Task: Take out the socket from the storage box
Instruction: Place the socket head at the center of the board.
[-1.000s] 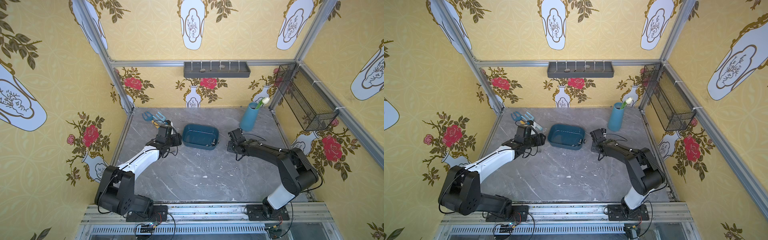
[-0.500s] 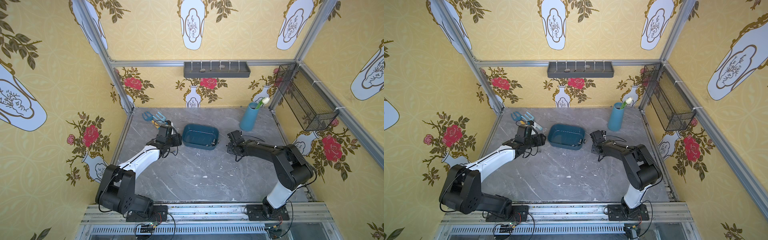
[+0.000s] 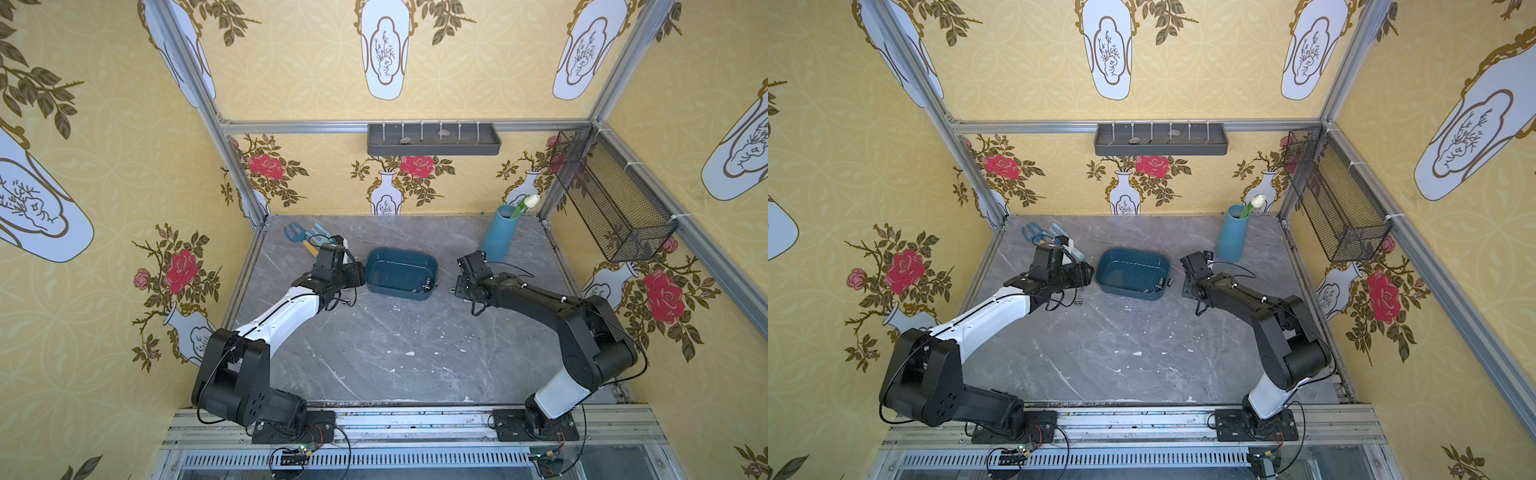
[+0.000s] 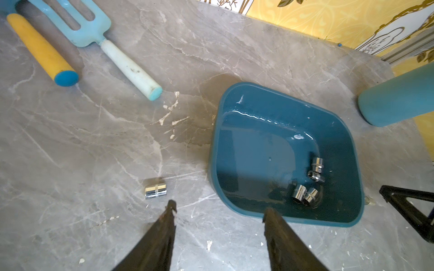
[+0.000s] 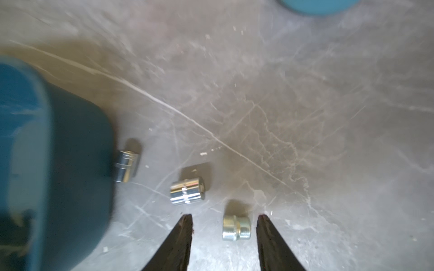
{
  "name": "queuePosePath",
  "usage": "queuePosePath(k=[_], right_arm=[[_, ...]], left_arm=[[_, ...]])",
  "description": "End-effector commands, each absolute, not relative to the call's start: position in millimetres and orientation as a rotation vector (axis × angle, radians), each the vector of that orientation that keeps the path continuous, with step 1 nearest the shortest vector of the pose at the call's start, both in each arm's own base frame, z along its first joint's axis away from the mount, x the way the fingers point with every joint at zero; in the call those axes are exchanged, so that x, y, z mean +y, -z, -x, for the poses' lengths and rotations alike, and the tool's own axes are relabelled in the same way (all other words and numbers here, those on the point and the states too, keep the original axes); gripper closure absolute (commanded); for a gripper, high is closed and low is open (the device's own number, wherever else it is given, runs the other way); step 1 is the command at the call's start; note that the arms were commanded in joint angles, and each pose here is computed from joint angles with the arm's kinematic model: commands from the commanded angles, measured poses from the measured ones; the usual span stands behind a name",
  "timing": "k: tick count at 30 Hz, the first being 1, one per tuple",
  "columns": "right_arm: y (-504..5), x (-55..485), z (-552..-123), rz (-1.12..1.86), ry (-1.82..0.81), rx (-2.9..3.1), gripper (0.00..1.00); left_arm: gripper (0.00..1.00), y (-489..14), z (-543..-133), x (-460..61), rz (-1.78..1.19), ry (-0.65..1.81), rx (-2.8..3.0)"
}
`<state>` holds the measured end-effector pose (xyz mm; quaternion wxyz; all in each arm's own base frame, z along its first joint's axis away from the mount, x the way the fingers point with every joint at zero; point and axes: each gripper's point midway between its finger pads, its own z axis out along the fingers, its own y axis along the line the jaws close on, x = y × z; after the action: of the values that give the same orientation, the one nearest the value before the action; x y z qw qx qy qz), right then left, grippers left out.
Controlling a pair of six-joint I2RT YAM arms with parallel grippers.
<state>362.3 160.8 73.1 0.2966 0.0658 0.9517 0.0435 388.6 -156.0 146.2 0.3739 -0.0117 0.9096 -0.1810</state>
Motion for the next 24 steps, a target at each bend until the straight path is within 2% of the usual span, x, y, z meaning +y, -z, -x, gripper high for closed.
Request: queuePosePath(k=[1, 7, 14, 24], right_arm=[[-96, 160, -366, -0.169, -0.118, 2.496, 0.49], [-132, 185, -374, -0.13, -0.299, 2.458, 0.45], [-135, 213, -380, -0.105, -0.468, 2.485, 0.44], [-121, 235, -395, -0.061, -0.539, 2.534, 0.43]], left_arm=[[0.34, -149, -389, -170, -0.037, 0.529, 2.355], [0.32, -152, -395, -213, -0.184, 0.601, 2.473], [0.32, -134, -391, -261, -0.341, 0.553, 2.66], [0.3, -107, -398, -275, -0.393, 0.442, 2.805]])
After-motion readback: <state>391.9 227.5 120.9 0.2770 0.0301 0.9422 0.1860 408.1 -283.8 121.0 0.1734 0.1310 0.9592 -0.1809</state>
